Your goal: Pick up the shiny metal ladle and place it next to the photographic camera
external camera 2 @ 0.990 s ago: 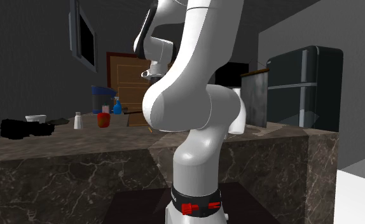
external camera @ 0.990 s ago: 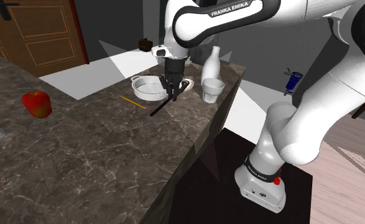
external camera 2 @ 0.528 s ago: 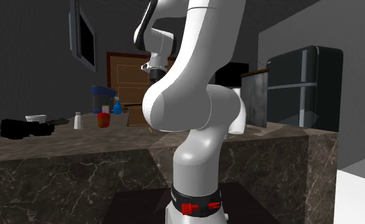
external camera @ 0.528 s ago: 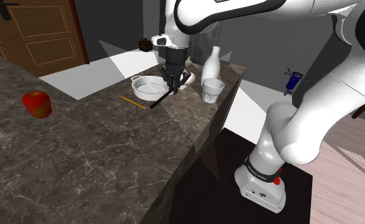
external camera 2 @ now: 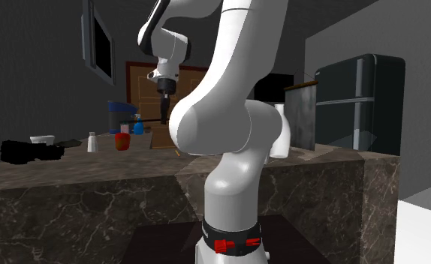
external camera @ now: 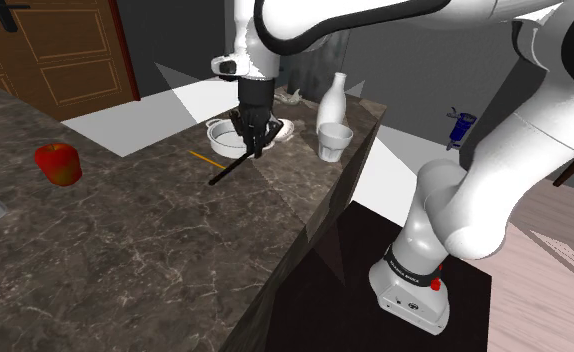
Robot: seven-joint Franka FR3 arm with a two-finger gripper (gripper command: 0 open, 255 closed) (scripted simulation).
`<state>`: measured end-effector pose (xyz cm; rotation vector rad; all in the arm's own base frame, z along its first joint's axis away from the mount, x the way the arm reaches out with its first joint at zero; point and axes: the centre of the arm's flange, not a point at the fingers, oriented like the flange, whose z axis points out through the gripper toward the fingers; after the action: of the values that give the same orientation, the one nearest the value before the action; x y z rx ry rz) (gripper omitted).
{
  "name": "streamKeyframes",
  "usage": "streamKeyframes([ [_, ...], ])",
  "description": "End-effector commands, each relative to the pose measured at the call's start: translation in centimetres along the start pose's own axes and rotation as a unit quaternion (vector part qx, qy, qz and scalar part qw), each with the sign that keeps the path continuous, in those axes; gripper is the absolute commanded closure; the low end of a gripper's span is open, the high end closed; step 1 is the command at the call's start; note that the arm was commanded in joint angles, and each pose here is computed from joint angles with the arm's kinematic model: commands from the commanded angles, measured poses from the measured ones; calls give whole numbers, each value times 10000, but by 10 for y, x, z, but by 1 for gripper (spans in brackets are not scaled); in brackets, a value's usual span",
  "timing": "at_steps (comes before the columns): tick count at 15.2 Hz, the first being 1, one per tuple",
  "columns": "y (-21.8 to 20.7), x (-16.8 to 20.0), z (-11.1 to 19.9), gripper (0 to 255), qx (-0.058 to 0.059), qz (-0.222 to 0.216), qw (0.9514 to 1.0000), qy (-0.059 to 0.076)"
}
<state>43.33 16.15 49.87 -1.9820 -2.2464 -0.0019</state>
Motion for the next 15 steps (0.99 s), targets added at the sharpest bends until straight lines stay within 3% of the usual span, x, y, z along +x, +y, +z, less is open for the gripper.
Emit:
streamKeyframes([
  [1, 3, 26, 2, 255, 0, 6, 10000, 4],
  [15, 12, 210, 21, 255, 0, 6, 10000, 4],
])
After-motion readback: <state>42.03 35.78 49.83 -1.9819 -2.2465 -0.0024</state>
